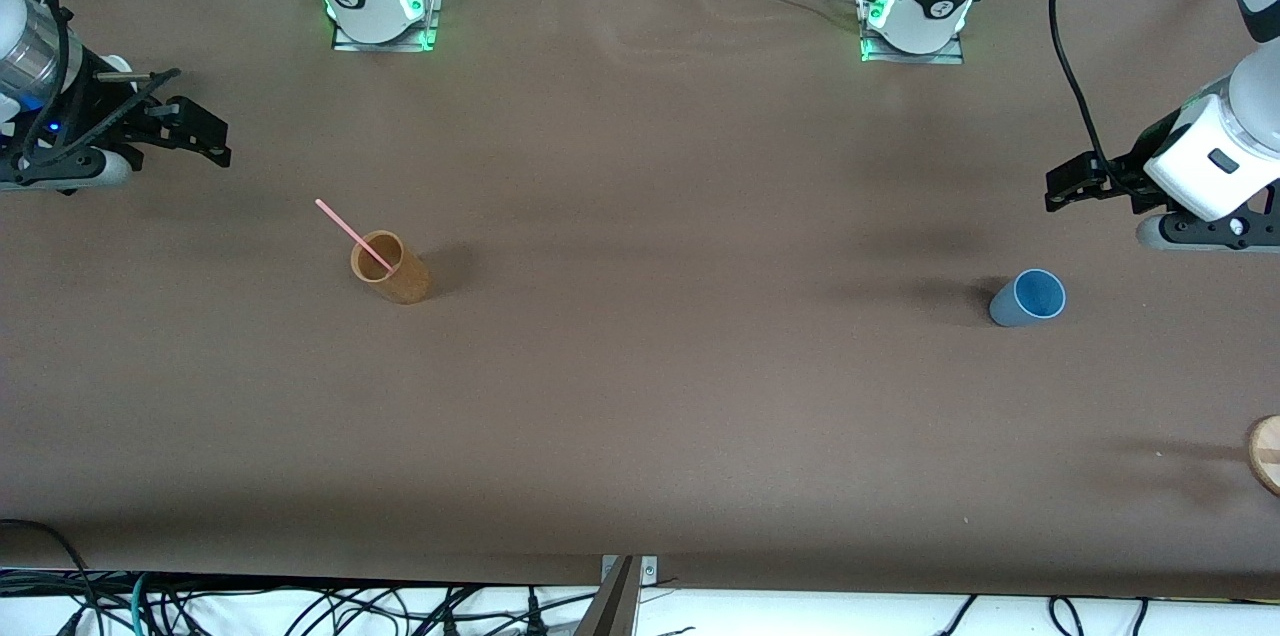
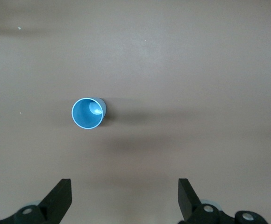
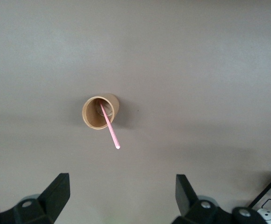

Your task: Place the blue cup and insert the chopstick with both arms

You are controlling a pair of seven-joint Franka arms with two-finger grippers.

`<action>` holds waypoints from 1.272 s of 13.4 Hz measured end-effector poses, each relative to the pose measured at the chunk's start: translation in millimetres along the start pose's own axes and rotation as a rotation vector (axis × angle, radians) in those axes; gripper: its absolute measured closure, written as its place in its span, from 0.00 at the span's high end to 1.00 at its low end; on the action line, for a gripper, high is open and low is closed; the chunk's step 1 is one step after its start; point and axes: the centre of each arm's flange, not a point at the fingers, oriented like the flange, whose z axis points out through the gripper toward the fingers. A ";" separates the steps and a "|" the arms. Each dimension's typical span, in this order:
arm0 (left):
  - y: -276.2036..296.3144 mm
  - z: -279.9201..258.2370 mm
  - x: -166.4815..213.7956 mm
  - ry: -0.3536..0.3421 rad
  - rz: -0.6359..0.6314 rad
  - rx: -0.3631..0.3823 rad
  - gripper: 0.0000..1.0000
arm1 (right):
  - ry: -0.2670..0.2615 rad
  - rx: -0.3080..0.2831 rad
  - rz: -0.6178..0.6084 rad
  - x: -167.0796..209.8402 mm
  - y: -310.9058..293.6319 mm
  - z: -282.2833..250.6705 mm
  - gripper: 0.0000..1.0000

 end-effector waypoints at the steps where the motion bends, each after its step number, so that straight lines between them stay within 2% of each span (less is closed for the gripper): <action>1: 0.0 0.0 0.0 0.000 0.000 0.000 1.00 | 0.000 0.000 0.000 0.0 0.0 0.0 1.00; 17: -0.4 3.7 1.7 -0.008 -0.001 0.001 1.00 | -0.006 0.000 0.000 -0.6 0.0 0.5 1.00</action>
